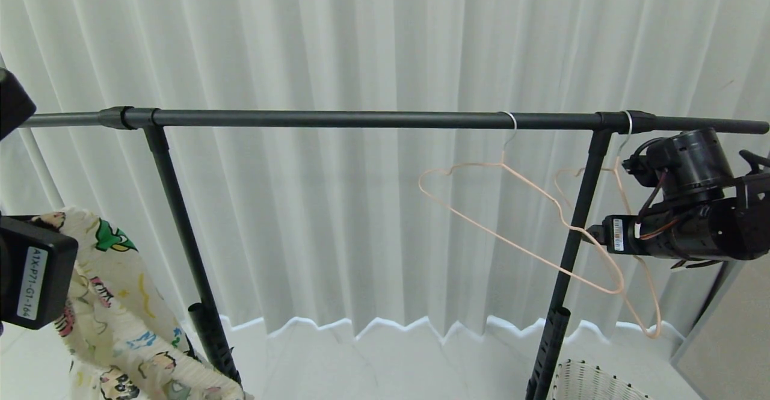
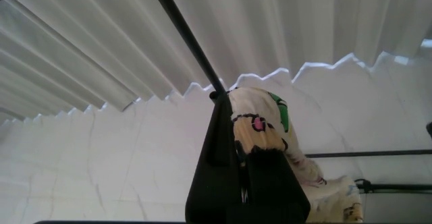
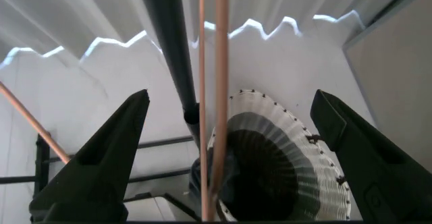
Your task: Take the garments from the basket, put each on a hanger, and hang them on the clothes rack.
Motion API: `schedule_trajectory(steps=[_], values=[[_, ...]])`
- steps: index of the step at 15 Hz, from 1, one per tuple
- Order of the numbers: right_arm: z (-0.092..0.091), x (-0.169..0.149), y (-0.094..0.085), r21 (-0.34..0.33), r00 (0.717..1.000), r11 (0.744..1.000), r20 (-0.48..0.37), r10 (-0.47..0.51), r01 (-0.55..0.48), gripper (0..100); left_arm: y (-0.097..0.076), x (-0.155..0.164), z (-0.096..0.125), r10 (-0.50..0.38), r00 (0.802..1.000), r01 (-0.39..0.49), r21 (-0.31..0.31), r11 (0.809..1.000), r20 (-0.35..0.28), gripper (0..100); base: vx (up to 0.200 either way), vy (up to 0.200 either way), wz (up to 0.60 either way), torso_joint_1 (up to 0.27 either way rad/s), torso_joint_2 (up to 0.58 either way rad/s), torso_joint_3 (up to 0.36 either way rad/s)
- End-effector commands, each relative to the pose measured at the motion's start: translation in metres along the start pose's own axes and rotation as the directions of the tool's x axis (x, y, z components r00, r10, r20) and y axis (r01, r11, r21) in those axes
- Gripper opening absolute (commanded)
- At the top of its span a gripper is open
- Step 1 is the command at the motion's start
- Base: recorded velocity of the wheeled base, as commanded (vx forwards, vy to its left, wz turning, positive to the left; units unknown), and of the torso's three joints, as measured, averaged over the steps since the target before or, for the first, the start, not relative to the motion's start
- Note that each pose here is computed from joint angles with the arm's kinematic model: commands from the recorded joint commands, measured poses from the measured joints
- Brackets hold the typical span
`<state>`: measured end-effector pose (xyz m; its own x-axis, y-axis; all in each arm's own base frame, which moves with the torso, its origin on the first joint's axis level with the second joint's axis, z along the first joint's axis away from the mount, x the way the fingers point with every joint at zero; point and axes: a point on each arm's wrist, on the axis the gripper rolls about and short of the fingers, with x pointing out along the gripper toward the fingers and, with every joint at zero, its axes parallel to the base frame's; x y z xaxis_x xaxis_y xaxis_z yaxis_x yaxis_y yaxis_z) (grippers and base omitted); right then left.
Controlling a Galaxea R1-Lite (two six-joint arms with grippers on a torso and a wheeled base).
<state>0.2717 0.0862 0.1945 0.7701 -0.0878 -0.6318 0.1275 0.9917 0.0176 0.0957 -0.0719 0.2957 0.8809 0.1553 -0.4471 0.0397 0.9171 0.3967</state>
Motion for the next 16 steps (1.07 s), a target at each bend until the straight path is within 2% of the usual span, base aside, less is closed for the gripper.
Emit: schedule_trajectory(steps=[1, 2, 8, 12, 16], values=[[-0.001, 0.002, 0.001, -0.002, 1.0, 1.0, -0.007, -0.002, 0.002, 100, 0.0, 0.0, 0.0, 0.001, 1.0, -0.001, -0.001, 1.0, 0.002, 0, 0.0, 0.0, 0.0, 0.0, 0.0, 0.0], [-0.001, 0.002, 0.001, -0.004, 1.0, 1.0, -0.008, -0.001, 0.001, 0, 0.0, 0.0, 0.0, 0.001, 1.0, -0.001, -0.002, 1.0, 0.002, 0, 0.0, 0.0, 0.0, 0.0, 0.0, 0.0], [-0.003, -0.002, -0.002, -0.011, 0.999, 1.0, -0.032, -0.014, 0.013, 0, 0.001, -0.001, 0.001, 0.0, 1.0, 0.0, -0.007, 1.0, 0.006, 0, 0.0, 0.0, 0.0, 0.0, 0.0, 0.0], [0.001, -0.015, -0.004, 0.003, 1.0, 1.0, 0.007, 0.0, 0.0, 0, 0.003, -0.003, 0.0, 0.0, 1.0, 0.0, -0.011, 1.0, 0.01, 0, 0.0, 0.0, 0.0, 0.0, 0.0, 0.0], [0.007, -0.045, -0.013, 0.02, 0.996, 0.999, 0.084, 0.028, -0.03, 0, 0.005, -0.005, -0.001, 0.001, 1.0, 0.0, -0.018, 1.0, 0.017, 0, 0.0, 0.0, 0.0, 0.0, 0.0, 0.0]])
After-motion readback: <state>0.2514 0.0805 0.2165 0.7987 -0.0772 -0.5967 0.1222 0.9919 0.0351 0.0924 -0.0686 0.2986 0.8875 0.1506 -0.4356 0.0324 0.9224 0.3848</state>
